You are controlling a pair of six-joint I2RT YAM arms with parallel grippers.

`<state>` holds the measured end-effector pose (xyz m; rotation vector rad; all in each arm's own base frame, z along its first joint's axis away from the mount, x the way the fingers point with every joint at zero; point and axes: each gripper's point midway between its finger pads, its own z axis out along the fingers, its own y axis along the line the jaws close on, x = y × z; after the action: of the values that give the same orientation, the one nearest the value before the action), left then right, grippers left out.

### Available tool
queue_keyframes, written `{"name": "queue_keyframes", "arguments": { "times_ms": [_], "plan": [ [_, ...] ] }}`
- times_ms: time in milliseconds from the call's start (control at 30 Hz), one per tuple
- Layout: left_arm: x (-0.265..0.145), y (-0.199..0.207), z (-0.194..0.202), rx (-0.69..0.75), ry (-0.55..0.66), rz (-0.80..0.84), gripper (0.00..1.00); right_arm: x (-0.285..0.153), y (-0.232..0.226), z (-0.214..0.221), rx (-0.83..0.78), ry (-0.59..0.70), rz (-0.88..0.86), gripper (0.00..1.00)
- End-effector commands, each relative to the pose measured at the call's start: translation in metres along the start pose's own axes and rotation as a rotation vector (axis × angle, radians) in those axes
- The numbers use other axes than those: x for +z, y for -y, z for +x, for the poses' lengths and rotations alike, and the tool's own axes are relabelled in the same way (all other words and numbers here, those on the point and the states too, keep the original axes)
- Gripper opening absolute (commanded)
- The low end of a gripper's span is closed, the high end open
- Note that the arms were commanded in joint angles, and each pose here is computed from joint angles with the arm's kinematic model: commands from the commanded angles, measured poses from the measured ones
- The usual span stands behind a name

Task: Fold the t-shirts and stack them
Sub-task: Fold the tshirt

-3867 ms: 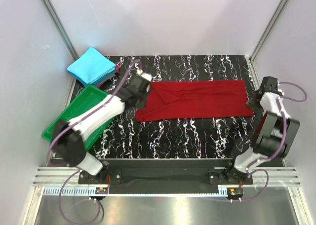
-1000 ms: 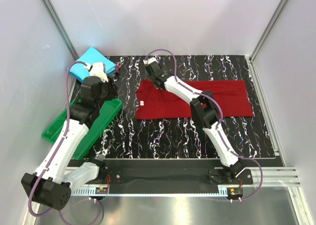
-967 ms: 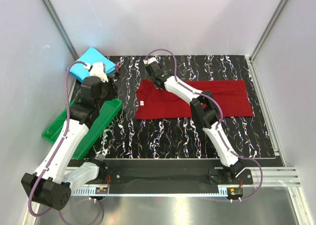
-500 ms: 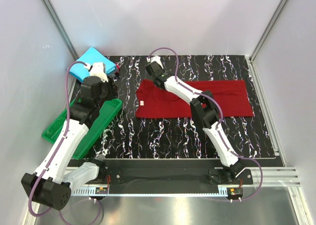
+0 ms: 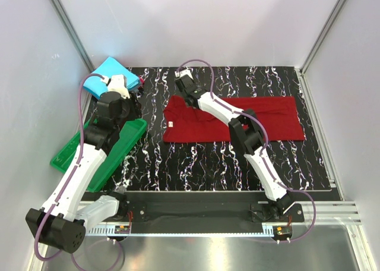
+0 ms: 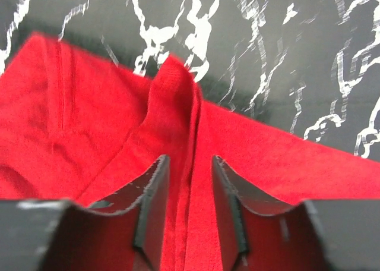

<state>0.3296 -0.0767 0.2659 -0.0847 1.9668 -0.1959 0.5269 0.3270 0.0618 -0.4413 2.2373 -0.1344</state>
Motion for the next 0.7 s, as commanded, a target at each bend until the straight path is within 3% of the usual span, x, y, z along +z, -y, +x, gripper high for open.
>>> {"name": "queue_keyframes", "arguments": {
  "times_ms": [0, 233, 433, 567, 667],
  "plan": [
    [0.001, 0.004, -0.014, -0.011, 0.056, 0.021, 0.47, -0.031, 0.0, -0.03, -0.006, 0.064, -0.068, 0.43],
    [0.001, 0.004, -0.014, -0.009, 0.054, 0.024, 0.48, -0.041, -0.01, 0.008, -0.148, -0.014, -0.185, 0.41],
    [0.001, 0.003, -0.014, -0.008, 0.056, 0.02, 0.48, -0.033, 0.0, 0.015, -0.17, -0.017, -0.12, 0.4],
    [0.001, 0.002, -0.014, -0.008, 0.057, 0.016, 0.48, -0.033, 0.008, 0.01, -0.17, -0.002, -0.075, 0.29],
    [0.002, 0.003, -0.015, -0.01, 0.057, 0.017, 0.48, -0.039, 0.014, 0.005, -0.164, 0.016, -0.065, 0.15]
  ]
}}
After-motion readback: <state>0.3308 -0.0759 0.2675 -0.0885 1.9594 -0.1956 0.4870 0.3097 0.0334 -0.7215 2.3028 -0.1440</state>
